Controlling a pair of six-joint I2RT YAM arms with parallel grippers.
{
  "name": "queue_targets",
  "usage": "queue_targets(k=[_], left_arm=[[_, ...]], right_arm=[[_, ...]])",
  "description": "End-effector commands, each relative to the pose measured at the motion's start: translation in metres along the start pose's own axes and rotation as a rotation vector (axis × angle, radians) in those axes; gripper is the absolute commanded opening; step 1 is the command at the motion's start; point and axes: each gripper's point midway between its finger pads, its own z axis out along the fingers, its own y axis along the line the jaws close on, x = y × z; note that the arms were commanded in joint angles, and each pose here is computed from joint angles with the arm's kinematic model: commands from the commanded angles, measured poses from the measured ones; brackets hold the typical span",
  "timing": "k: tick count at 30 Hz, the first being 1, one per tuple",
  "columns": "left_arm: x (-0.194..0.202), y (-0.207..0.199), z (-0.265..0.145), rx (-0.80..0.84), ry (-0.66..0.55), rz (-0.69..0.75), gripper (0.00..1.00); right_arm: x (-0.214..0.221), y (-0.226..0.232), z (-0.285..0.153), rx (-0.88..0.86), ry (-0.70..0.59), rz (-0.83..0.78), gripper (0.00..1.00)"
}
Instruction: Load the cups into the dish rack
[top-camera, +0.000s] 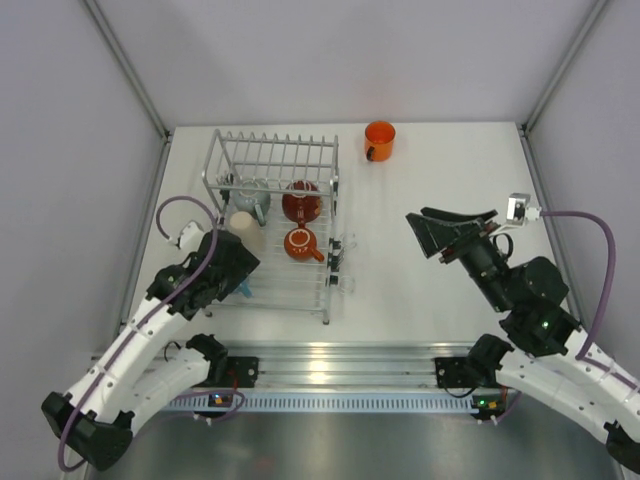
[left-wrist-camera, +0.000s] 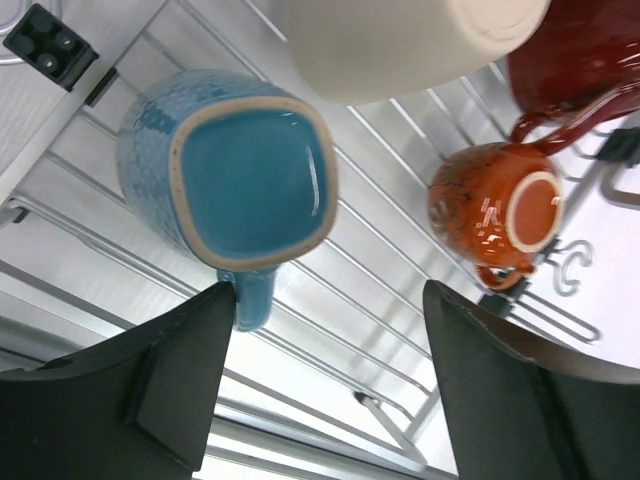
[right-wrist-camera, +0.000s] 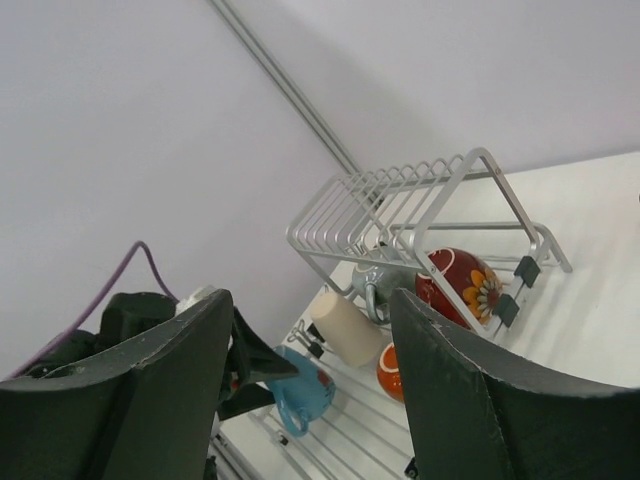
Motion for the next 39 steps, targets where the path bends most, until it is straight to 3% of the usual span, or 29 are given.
queue_targets(k=[1,4,11,17,22,28,33,39], left_arm=[[-0.018,-0.029,-0.022,0.12,-0.032,-0.035,0.82],[-0.028,-0.04,-0.036,0.171,-0.051,-0.055,0.98],[-0.05,-0.047,-0.059,0.241,-0.129,-0.083,0.98],[-0.084,-0.065,-0.102,0.373,-0.234,-0.096,0.98],[-0.097,-0.099,-0.129,0.489,-0.261,0.103,0.98],[-0.07,-0.143,-0.15,0.759,-0.179,0.327,0.97],[-0.041,-0.166,-0.18,1.012,-0.091,0.467,0.96],[-0.035,-0.169,-0.196,1.103,-0.092,0.537,0.96]], right_arm=[[-0.006,-0.001,0.006,0.027,-0.007,-0.013,0.65],[-0.001,-0.004,0.01,0.048,0.018,-0.012,0.65],[0.0,-0.007,0.017,0.098,0.047,-0.015,0.65],[-0.006,-0.018,0.024,0.21,0.057,-0.02,0.64],[-0.009,-0.032,0.027,0.316,0.071,-0.057,0.64],[-0.017,-0.045,0.038,0.446,0.107,-0.167,0.65],[-0.005,-0.058,0.049,0.527,0.163,-0.198,0.65],[0.002,-0.078,0.074,0.59,0.162,-0.245,0.64]])
